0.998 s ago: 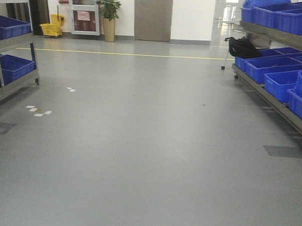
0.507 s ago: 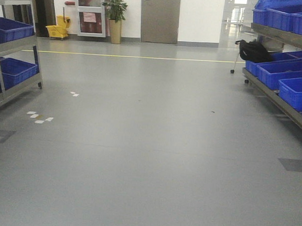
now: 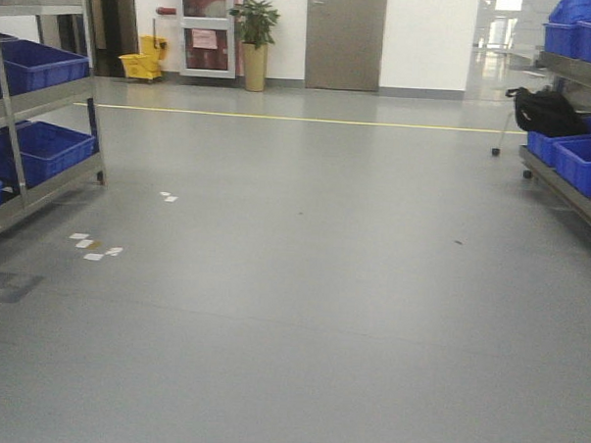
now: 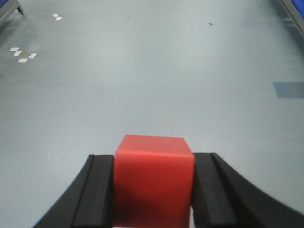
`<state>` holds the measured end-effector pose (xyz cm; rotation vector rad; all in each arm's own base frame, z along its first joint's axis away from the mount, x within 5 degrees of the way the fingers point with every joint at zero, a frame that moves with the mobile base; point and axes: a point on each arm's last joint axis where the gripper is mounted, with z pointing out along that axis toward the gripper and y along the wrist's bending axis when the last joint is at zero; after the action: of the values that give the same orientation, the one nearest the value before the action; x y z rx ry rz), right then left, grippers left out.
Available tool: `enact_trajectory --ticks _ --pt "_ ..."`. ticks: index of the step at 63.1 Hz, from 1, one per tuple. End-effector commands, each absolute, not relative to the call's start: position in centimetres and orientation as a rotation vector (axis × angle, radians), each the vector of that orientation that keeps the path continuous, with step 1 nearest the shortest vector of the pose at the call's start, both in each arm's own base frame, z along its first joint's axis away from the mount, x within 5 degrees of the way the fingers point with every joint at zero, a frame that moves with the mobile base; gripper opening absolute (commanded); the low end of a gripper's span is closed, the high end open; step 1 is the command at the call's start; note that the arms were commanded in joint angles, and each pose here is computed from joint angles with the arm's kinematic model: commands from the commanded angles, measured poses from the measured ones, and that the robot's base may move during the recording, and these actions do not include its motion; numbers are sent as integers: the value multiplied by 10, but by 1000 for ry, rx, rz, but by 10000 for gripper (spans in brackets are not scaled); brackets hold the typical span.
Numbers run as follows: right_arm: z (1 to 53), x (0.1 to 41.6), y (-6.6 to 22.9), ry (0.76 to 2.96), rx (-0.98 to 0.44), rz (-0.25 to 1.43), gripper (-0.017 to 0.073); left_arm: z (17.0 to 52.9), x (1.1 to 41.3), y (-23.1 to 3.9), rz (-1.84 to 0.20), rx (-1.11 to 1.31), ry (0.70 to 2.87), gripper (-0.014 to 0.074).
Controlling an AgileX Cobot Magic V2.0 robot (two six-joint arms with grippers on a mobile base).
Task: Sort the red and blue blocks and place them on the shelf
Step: 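Drive the base across the floor toward the shelf of blue bins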
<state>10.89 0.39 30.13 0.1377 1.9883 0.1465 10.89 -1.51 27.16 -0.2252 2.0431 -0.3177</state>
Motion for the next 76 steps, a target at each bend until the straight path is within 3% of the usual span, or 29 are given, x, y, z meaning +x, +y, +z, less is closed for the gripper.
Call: enact_trajectory --ticks 1,76 --pt "316 111 3 1888 129 138 49 288 113 -15 -339 -225 1928 125" --pt "316 111 3 1888 130 138 49 288 113 -15 -339 -225 1928 125"
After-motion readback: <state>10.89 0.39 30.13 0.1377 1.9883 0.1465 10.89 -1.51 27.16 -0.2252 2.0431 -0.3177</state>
